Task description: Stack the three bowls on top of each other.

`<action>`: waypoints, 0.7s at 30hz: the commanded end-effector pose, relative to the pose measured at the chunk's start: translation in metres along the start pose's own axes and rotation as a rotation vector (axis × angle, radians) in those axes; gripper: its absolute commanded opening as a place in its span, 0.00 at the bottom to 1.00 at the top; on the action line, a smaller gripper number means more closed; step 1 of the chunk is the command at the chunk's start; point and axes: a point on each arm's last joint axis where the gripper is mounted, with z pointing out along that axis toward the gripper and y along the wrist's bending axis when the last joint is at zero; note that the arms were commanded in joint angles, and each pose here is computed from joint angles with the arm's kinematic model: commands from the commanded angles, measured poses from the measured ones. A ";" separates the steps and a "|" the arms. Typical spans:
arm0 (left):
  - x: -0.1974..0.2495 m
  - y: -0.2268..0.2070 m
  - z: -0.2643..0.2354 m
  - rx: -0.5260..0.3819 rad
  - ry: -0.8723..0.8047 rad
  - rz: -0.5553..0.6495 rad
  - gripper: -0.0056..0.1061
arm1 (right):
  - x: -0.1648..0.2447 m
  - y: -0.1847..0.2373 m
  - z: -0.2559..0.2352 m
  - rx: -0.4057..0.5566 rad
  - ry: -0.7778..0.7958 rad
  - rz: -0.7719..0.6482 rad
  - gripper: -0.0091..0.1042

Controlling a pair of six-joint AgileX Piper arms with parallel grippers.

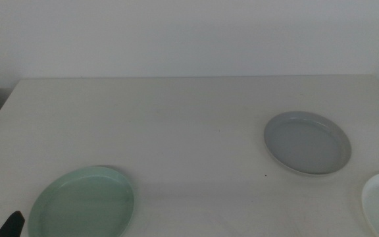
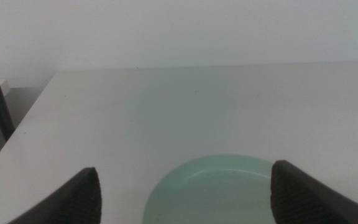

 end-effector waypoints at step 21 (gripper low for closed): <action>-0.009 0.000 -0.002 -0.003 -0.094 -0.017 0.99 | -0.164 -0.009 -0.004 -0.017 0.195 0.116 0.56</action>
